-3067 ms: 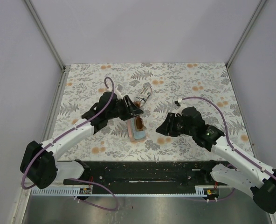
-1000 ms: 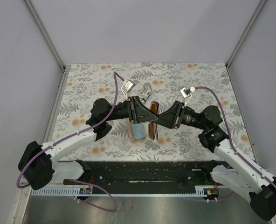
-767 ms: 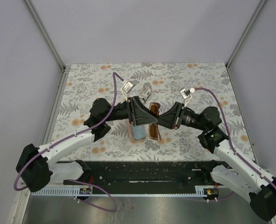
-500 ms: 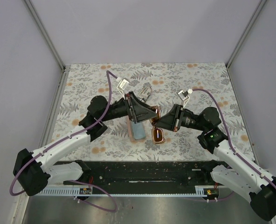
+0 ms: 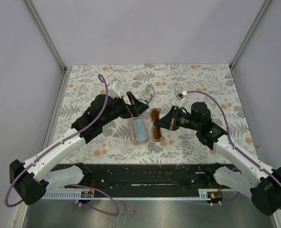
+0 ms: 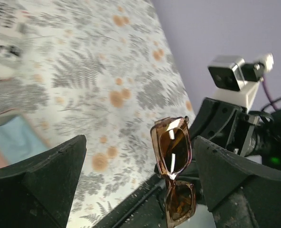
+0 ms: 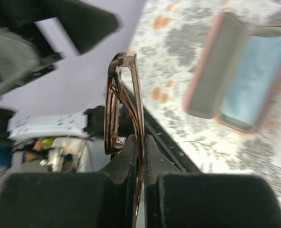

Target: Organize the sunglasses

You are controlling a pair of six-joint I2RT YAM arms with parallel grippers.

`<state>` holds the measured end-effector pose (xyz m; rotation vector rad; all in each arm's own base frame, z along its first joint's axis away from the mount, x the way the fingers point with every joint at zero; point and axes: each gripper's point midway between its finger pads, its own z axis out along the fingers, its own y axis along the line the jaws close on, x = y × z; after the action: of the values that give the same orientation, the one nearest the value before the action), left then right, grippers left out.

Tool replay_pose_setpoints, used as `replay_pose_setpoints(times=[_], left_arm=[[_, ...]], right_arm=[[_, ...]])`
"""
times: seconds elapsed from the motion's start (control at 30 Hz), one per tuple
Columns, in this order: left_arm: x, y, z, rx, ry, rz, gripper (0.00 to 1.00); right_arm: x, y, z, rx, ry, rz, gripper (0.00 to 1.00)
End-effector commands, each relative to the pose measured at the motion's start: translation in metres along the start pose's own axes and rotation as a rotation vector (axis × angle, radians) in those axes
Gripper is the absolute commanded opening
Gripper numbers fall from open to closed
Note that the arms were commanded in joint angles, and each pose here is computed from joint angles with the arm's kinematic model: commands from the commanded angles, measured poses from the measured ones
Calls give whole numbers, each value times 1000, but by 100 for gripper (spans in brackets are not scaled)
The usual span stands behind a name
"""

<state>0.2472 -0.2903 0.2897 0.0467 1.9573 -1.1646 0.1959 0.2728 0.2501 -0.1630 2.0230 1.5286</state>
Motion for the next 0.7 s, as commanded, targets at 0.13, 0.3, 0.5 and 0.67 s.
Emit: replay_pose_setpoints(times=[0.13, 0.3, 0.5, 0.67], left_arm=[[-20, 83, -33, -382, -75, -47, 99], [-5, 103, -36, -431, -38, -49, 99], [0, 119, -40, -500, -17, -23, 99], [1, 126, -41, -515, -6, -7, 99]], right_arm=[[-18, -109, -3, 582, 15, -118, 0], [-35, -192, -40, 1099, 117, -248, 0], [-47, -225, -49, 1389, 231, -357, 0], [-62, -239, -61, 1706, 322, -531, 0]])
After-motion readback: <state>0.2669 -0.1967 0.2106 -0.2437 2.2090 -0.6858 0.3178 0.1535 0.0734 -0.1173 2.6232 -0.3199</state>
